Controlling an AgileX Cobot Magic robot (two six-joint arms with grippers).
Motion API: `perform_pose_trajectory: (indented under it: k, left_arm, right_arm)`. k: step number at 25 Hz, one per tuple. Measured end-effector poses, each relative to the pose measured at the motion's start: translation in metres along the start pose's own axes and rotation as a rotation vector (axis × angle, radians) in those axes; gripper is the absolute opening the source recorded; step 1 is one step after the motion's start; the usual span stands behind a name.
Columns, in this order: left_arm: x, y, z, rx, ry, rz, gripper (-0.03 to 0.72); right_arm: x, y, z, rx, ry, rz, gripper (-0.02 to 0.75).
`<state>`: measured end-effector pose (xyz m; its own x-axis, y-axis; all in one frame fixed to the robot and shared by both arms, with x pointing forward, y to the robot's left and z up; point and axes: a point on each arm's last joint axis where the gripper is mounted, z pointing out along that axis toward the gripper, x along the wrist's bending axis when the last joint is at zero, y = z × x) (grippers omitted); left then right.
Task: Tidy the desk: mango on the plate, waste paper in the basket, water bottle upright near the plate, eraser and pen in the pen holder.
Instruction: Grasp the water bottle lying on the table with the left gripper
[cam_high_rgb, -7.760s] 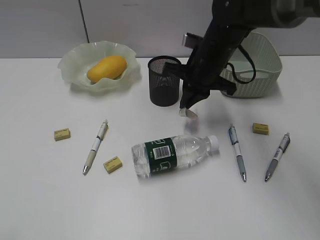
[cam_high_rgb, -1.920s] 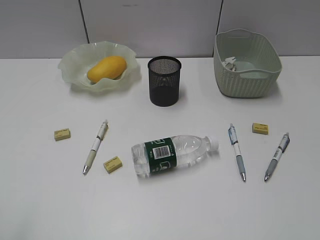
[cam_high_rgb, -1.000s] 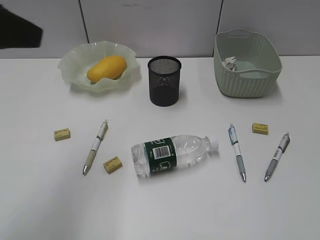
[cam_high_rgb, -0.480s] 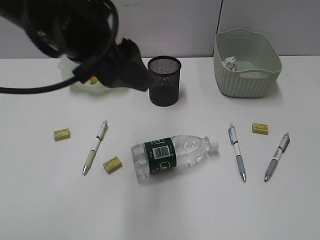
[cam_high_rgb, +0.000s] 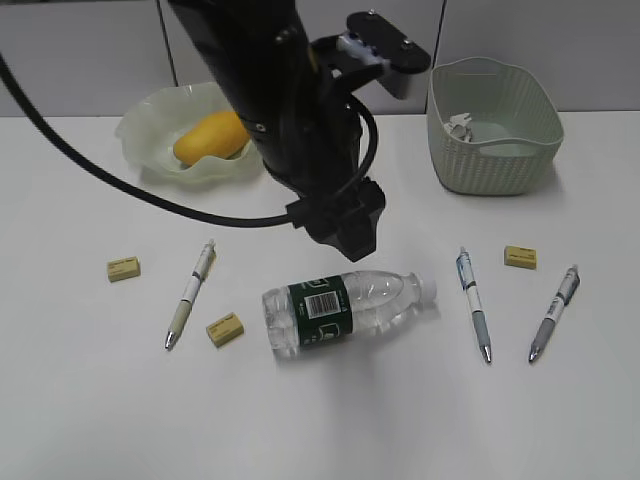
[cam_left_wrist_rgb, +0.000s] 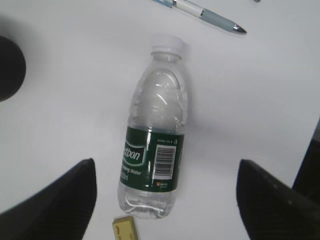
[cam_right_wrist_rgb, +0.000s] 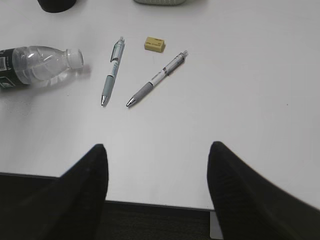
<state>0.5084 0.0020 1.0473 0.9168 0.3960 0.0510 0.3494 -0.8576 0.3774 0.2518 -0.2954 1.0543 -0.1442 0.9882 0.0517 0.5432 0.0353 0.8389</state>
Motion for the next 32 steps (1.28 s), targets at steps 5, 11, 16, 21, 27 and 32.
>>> perform_pose_trajectory:
  k: [5,11,16,21,27,32]
  left_arm:
    - [0.001,0.017,0.025,0.060,-0.002,0.038,0.674]
    - [0.005,0.026,0.051,0.098,-0.016,0.042,0.675]
    - [0.005,0.026,0.073,0.132,-0.033,0.063,0.671]
    - [0.007,0.024,0.092,0.144,-0.039,0.115,0.671]
    - [0.008,0.021,0.112,0.168,-0.047,0.162,0.685]
    - [0.010,0.018,0.127,0.182,-0.026,0.189,0.687]
  right_arm:
    - [0.000,0.000,0.000,0.000,0.000,0.000,0.496]
    - [0.000,0.000,0.000,0.000,-0.001,0.000,0.496]
    - [0.000,0.000,0.000,0.000,-0.001,0.000,0.496]
    - [0.000,0.000,0.000,0.000,-0.001,0.000,0.496]
    - [0.000,0.000,0.000,0.000,-0.001,0.000,0.496]
    - [0.000,0.000,0.000,-0.001,-0.001,0.000,0.496]
